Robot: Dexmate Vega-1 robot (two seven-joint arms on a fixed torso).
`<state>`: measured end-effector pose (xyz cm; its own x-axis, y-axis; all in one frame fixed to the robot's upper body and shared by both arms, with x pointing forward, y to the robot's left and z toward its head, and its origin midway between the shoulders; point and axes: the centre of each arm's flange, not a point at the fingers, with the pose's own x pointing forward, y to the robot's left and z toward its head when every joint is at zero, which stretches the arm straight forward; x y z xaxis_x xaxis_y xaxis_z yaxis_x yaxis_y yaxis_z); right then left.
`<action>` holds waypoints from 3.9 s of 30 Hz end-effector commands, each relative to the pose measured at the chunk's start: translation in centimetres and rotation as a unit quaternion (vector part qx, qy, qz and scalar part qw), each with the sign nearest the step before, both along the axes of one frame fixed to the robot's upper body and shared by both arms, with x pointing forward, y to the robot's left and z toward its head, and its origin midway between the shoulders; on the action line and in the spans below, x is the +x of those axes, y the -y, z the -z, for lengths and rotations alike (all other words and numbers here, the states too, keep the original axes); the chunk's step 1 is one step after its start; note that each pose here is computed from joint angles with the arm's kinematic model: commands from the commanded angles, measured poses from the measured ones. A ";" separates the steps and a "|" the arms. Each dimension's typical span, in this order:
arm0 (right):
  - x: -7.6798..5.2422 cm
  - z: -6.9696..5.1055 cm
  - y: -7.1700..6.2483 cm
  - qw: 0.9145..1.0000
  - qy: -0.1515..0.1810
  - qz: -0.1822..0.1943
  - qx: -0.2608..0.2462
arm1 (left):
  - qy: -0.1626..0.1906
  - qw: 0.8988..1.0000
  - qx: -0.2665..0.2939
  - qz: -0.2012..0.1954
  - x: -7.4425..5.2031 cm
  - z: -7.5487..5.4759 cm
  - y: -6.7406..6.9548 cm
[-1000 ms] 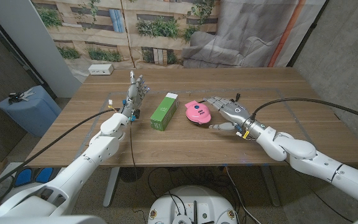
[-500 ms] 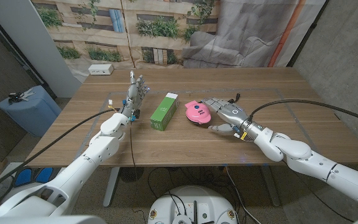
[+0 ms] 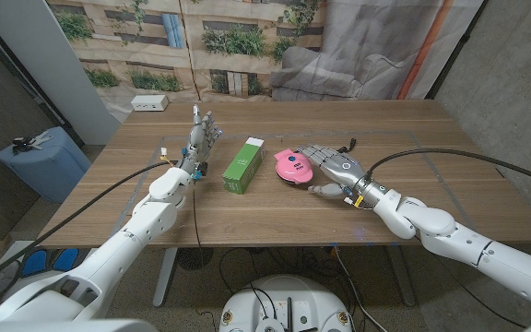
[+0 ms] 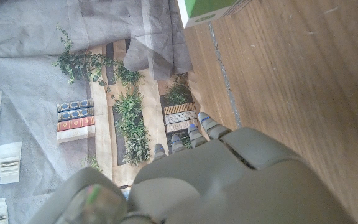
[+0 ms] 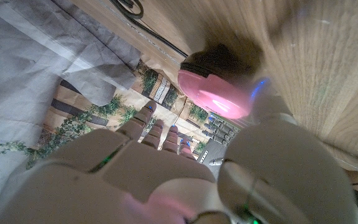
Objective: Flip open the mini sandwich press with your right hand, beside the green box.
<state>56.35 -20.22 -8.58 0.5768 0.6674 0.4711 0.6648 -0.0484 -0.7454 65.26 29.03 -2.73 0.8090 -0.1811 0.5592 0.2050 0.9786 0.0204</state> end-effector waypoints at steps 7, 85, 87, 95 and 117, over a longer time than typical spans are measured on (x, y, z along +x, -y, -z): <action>0.2 0.3 -0.8 0.999 0.040 0.008 -0.037 | 0.000 1.000 0.000 0.000 0.0 0.0 0.0; -0.6 -1.5 -0.5 0.999 0.037 -0.007 0.030 | 0.000 1.000 0.000 0.000 0.0 0.0 0.0; -0.7 -1.6 -0.6 0.999 0.039 -0.006 0.032 | 0.000 1.000 0.000 0.000 0.0 0.0 0.0; -0.8 -2.1 -0.7 0.998 0.047 -0.010 0.036 | 0.000 1.000 0.000 0.000 0.0 0.0 0.0; -1.1 -3.4 -1.1 0.997 0.050 -0.020 0.048 | 0.000 1.000 0.000 0.000 0.0 0.0 0.0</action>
<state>55.43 -19.40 -5.85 0.5026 0.6404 0.5808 0.7380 0.0321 -0.6741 65.26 29.04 -2.74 0.8094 -0.1807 0.5588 0.2046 0.9786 0.0200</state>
